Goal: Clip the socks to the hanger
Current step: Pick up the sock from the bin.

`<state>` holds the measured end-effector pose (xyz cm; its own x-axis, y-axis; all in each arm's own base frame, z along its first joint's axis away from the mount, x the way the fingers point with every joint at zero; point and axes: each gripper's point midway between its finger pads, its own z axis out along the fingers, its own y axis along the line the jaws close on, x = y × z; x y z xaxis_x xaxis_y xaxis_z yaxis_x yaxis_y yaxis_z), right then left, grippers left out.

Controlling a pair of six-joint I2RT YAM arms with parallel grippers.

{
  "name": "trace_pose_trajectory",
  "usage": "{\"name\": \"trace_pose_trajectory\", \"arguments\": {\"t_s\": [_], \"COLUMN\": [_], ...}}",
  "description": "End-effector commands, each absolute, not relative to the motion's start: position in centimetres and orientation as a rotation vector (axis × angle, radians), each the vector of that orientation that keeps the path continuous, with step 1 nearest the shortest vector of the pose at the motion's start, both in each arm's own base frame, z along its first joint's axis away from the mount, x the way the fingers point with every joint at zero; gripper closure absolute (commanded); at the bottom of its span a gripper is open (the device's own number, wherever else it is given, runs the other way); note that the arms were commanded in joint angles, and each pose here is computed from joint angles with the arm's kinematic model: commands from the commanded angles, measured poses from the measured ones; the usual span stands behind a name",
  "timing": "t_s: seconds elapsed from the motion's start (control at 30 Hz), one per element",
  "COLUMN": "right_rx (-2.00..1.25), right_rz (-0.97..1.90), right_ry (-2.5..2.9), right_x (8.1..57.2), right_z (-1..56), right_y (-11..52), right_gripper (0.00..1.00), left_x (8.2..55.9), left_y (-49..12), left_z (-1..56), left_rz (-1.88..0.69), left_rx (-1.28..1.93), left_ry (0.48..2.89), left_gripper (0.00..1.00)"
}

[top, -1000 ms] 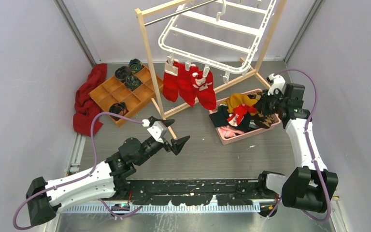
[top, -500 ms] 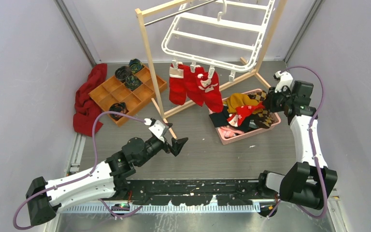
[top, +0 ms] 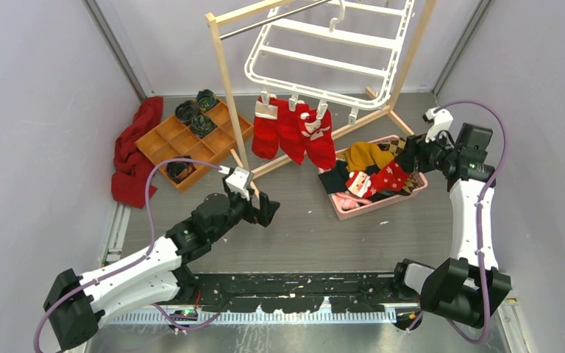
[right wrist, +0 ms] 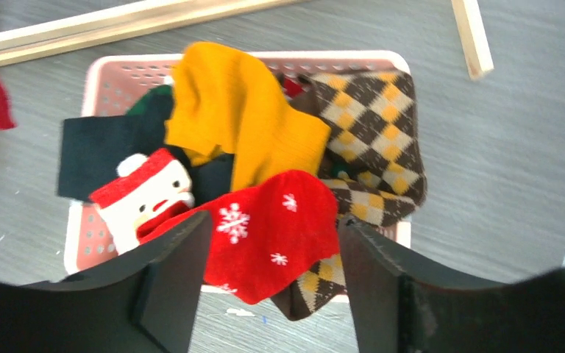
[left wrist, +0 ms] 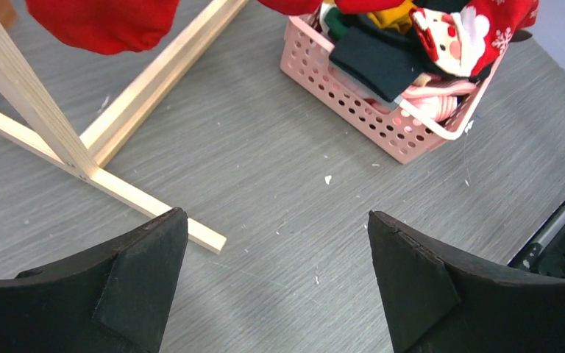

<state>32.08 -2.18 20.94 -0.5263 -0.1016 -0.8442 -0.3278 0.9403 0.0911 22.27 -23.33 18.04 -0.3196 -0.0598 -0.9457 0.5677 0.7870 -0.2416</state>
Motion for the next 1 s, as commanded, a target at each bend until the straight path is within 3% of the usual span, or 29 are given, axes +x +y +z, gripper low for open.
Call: {"name": "trace_pose_trajectory", "arguments": {"t_s": [0.0, 0.2, 0.77, 0.97], "right_rx": [-0.557, -1.116, -1.819, -1.952], "right_rz": [0.436, 0.616, 0.587, 0.568], "right_ry": [1.939, 1.62, 1.413, 1.352], "right_x": [30.5, 24.7, 21.4, 22.7], "right_z": [25.1, 23.8, 18.3, 16.7], "right_y": [1.6, 6.9, 7.4, 8.9], "right_gripper": [0.25, 0.01, 0.01, 0.07], "left_x": [22.3, 22.6, 23.2, 23.5], "left_y": [-24.3, -24.1, -24.1, -24.2], "left_z": [19.3, 19.0, 19.1, 19.4], "left_rz": [-0.744, -0.753, -0.764, -0.763], "left_rx": [0.353, 0.326, 0.292, 0.295], "left_ry": [1.803, 1.815, 1.797, 1.793], "left_gripper": [0.08, 0.08, 0.08, 0.08]}}
